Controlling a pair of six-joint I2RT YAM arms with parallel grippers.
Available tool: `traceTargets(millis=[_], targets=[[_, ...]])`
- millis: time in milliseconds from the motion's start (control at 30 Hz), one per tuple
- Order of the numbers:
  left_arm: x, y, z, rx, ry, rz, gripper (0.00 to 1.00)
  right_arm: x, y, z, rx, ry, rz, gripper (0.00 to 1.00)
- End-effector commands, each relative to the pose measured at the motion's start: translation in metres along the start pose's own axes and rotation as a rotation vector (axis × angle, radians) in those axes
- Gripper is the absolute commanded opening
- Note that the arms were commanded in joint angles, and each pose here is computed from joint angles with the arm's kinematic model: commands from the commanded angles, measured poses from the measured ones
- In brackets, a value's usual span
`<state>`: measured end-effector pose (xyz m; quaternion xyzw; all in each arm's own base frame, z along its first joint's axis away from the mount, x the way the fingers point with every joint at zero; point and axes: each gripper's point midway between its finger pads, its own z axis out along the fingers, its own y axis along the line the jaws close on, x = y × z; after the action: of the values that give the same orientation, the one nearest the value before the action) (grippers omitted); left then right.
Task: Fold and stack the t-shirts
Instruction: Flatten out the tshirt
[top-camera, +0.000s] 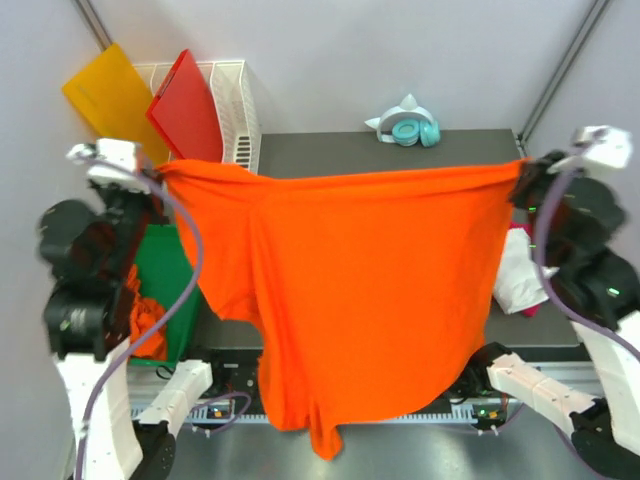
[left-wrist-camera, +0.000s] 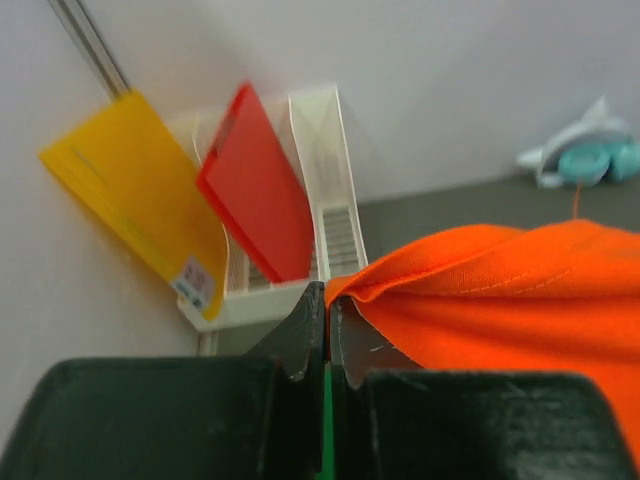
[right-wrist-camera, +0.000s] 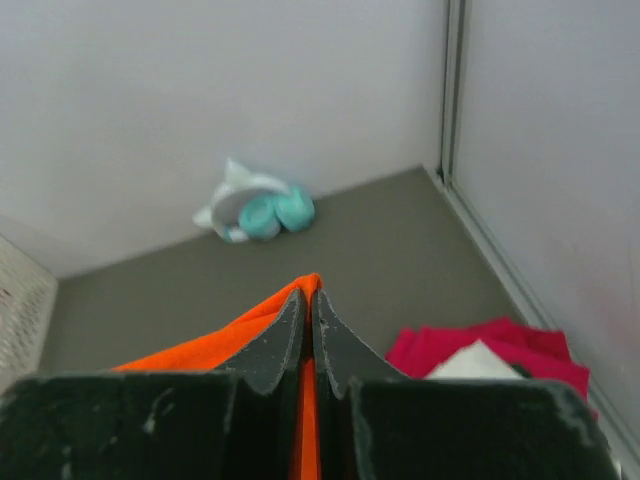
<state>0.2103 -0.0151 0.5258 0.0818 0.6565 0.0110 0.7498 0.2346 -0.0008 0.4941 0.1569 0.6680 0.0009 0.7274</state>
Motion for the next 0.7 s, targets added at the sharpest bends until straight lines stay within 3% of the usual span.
traceTargets(millis=[0,33,100,133,200,233,367,500,667], targets=[[0.069,0.012,0.033,-0.077,0.111,0.026,0.00,0.096,-0.006,0.024,0.098,0.132,-0.030,0.00],[0.104,0.007,0.043,-0.060,0.183,0.023,0.00,0.111,-0.002,0.029,0.099,0.150,-0.013,0.00],[0.130,-0.002,0.056,-0.021,0.221,0.015,0.00,0.161,0.001,0.041,0.119,0.237,-0.046,0.00],[0.163,-0.006,0.066,-0.005,0.292,0.002,0.00,0.172,0.006,0.046,0.114,0.248,-0.043,0.00],[0.181,-0.010,0.082,0.009,0.295,0.001,0.00,0.210,0.006,0.059,0.141,0.312,-0.075,0.00],[0.211,-0.013,0.091,0.019,0.355,-0.003,0.00,0.217,0.011,0.066,0.134,0.318,-0.069,0.00],[0.256,-0.020,0.118,0.047,0.388,0.005,0.00,0.258,0.014,0.091,0.168,0.383,-0.110,0.00],[0.309,-0.020,0.141,0.047,0.522,0.020,0.00,0.295,0.016,0.116,0.200,0.450,-0.174,0.00],[0.323,-0.021,0.173,0.063,0.547,0.013,0.00,0.307,0.012,0.145,0.227,0.476,-0.201,0.00]])
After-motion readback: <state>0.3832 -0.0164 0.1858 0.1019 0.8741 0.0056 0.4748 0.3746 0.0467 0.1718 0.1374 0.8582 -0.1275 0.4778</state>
